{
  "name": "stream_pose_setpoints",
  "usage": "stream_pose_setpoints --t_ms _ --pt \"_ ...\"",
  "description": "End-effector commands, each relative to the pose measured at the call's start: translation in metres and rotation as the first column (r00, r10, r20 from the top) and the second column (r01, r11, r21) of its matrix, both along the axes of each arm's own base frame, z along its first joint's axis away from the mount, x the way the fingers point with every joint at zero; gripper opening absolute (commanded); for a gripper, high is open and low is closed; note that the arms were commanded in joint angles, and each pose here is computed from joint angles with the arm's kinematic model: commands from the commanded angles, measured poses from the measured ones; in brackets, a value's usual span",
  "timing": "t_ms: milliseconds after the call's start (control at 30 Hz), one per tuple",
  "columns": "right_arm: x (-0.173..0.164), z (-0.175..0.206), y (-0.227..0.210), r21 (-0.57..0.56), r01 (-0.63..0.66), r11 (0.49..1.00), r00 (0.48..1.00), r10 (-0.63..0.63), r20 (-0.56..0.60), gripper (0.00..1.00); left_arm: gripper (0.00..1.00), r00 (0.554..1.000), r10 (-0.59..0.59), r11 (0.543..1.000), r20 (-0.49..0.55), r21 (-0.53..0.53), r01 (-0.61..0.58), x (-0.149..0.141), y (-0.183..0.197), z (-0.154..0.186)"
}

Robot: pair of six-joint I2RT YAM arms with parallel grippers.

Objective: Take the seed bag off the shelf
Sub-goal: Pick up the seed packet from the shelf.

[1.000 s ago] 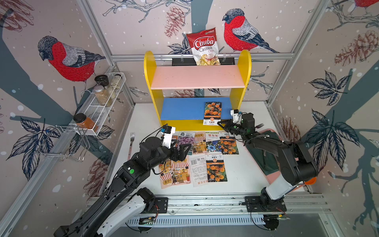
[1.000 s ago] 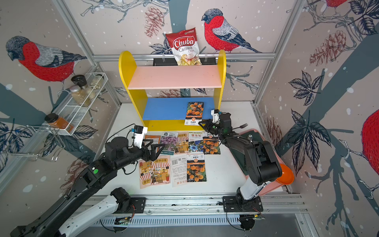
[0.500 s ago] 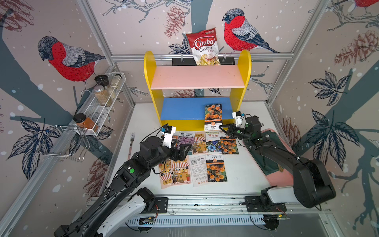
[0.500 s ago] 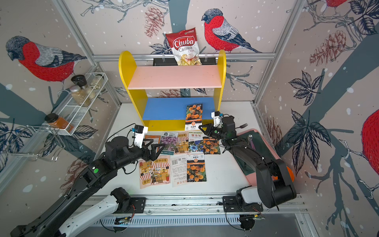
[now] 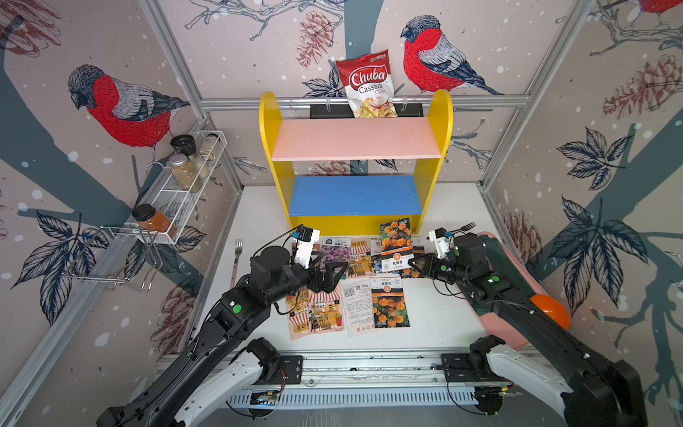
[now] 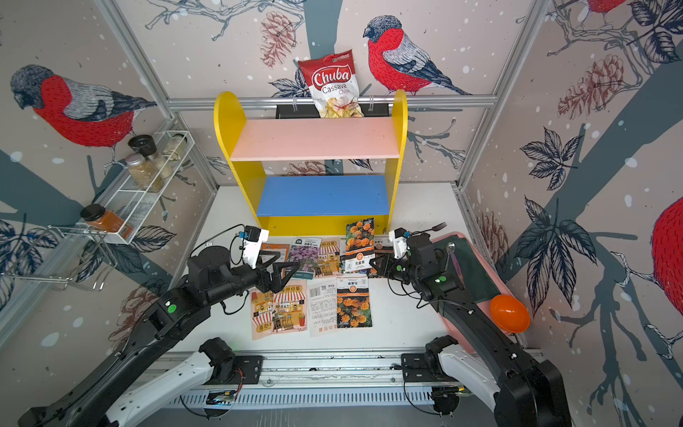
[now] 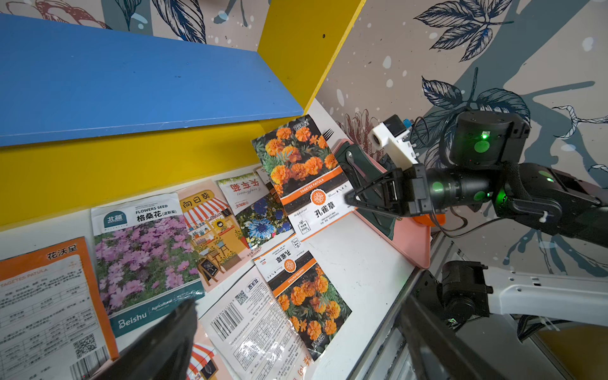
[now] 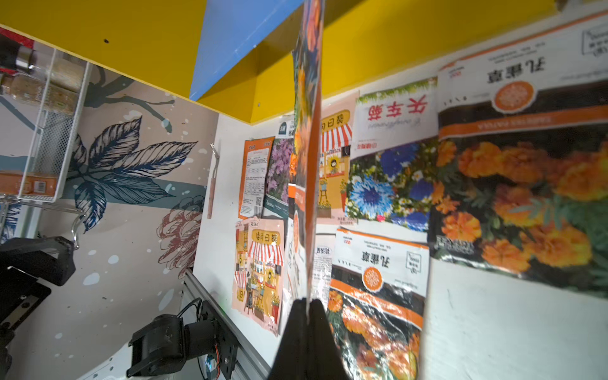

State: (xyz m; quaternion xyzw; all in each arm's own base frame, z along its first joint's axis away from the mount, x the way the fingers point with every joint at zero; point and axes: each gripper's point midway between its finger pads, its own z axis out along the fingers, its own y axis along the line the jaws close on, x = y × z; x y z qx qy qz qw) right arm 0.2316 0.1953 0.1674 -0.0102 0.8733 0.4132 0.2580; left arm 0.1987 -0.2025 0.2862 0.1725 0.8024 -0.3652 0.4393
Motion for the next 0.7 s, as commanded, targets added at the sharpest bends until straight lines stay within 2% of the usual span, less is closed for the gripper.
stream_pose_setpoints --t_ms 0,233,400,667 --pt "-0.019 -0.011 -0.009 -0.029 0.027 0.999 0.998 -0.029 -0.06 0.0 0.97 1.0 -0.021 0.999 0.01 -0.031 0.022 0.002 -0.007 0.001" --pt "-0.039 0.028 -0.004 0.123 -0.003 0.992 0.999 -0.002 0.044 0.0 0.96 0.989 -0.114 0.973 -0.097 -0.211 0.092 0.003 -0.037 -0.014" --pt "-0.05 0.051 0.0 0.18 -0.057 0.982 0.995 0.04 0.094 0.0 0.92 0.971 -0.2 0.926 -0.131 -0.349 0.144 0.002 -0.056 -0.01" --pt "-0.063 0.079 0.012 0.267 -0.148 0.952 0.981 0.106 0.165 0.0 0.85 0.952 -0.253 0.854 -0.171 -0.502 0.137 0.006 -0.068 -0.012"
